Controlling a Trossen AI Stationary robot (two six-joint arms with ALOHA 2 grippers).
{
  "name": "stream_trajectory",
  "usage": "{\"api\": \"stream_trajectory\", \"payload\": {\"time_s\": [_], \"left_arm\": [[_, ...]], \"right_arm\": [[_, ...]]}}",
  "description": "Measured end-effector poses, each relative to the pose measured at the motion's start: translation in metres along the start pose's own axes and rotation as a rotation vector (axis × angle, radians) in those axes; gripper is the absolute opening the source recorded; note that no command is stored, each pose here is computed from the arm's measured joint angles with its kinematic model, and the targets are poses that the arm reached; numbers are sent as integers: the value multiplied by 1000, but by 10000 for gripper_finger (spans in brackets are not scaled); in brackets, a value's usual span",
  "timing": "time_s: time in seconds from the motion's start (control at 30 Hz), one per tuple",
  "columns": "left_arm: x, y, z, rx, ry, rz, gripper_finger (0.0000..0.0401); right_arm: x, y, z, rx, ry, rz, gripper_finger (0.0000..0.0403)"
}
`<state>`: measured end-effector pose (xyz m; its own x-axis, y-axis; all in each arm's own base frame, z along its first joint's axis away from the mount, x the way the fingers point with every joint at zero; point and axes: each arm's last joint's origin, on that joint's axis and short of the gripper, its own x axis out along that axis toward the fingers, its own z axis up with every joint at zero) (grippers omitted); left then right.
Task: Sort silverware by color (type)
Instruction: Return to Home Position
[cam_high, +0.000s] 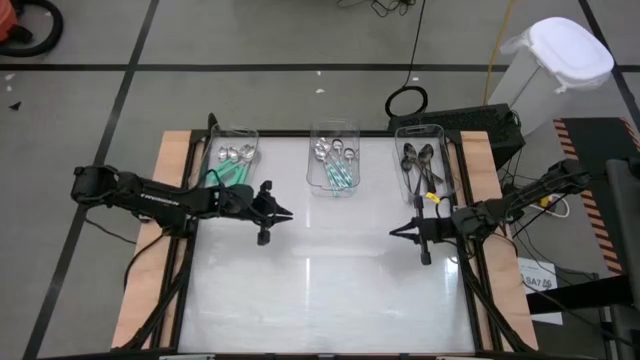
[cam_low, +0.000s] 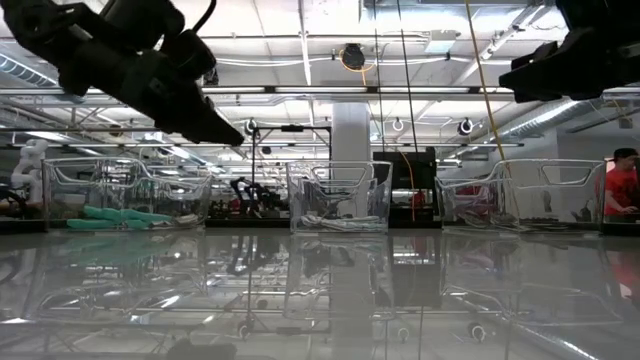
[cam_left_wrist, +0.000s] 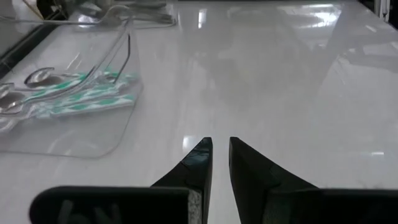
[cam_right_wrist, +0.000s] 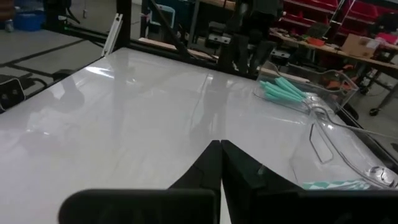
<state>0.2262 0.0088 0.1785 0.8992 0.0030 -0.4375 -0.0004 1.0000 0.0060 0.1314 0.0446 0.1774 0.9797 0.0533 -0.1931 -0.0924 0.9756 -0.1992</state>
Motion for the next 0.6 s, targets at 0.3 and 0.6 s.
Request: {"api": "stream_trajectory", "payload": {"time_s": [0.3, 0.6], "left_arm": [[-11, 5, -15, -8, -27, 27, 55], [-29, 2, -37, -44, -74, 22, 55]], "right_arm": [[0, 3, -9, 0, -39, 46, 0], [-1, 1, -20, -3, -86, 19, 0]]}}
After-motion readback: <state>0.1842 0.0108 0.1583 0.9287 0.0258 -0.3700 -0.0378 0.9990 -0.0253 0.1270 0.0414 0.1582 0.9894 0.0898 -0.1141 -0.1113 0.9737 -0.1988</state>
